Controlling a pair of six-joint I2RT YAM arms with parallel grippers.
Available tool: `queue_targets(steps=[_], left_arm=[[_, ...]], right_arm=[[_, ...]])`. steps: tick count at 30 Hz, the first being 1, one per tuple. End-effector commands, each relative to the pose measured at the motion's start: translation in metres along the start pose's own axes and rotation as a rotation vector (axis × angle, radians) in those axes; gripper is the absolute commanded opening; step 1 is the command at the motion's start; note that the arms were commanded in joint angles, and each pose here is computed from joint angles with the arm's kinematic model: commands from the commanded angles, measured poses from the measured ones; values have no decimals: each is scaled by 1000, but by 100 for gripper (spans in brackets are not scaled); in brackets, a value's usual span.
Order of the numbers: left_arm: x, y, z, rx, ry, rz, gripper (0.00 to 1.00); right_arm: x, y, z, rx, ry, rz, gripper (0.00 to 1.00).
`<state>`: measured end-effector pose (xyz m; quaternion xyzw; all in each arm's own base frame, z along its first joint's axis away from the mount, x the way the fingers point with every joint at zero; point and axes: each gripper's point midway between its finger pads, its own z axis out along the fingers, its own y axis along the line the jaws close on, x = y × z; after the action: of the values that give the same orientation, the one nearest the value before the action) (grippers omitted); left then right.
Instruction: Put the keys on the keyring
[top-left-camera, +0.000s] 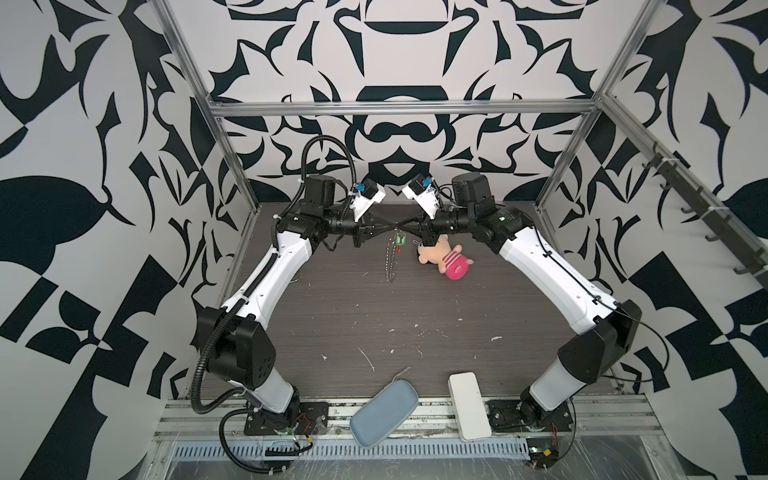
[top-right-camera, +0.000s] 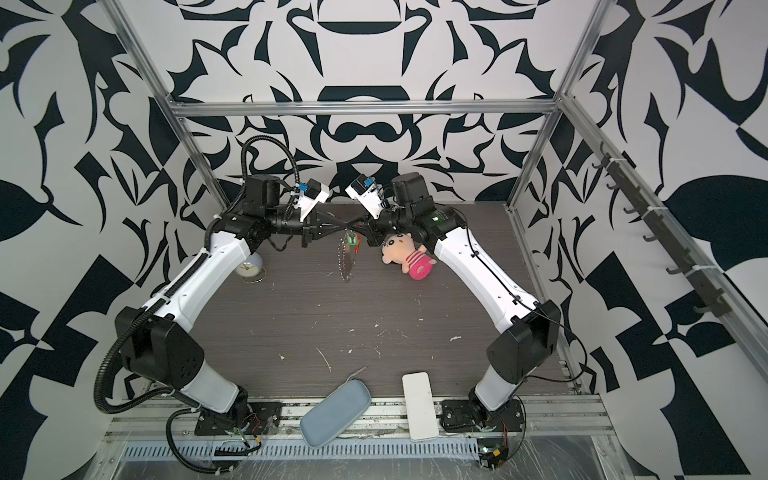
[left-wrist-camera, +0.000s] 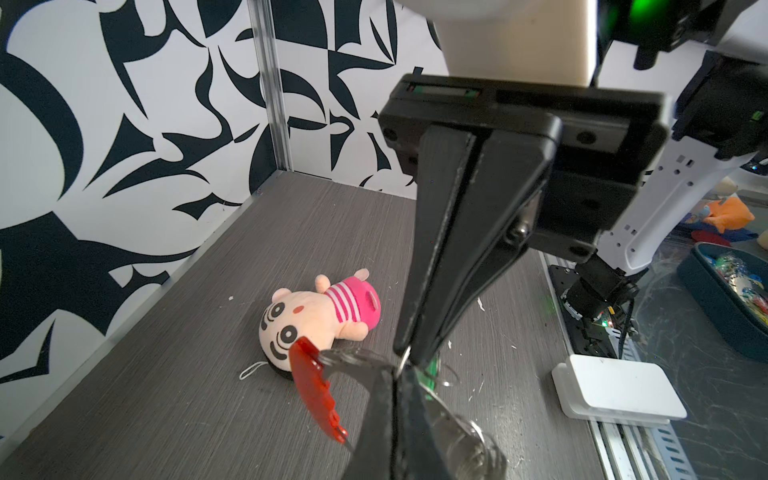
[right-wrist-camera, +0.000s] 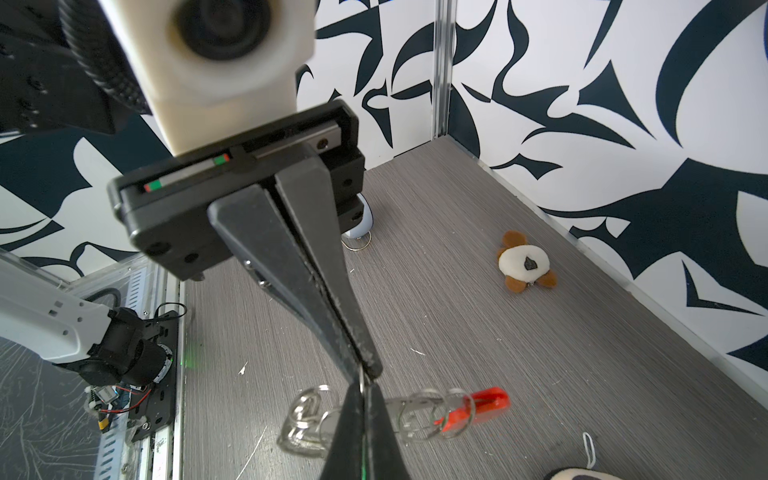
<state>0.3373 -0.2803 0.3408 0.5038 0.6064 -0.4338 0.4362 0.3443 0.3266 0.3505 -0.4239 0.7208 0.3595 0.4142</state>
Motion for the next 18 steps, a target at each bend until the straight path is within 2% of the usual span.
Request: queue_targets(steps=[1,3,6,10,13,18], left_arm=[[-2,-6,7,47,-19,18,0],[-1,4,6,-3,-45,-16,0],[-3,17,-1,-45,-123,-62,0],[-5,34,-13,-136,-202,-78,0],[-3,38,-17,-195,-217,-61,0],[5,37,-25,-243,-210,-76,0]], right_arm=[[-32,1,4,-7,-112,-15,0],[-35,-8,7,27,-137,25,1],[-40,-23,9,91,-221,74,18],[-51,-37,-1,144,-373,135,29],[-56,-46,-4,127,-435,190,32],[-48,-67,9,54,-441,321,33]])
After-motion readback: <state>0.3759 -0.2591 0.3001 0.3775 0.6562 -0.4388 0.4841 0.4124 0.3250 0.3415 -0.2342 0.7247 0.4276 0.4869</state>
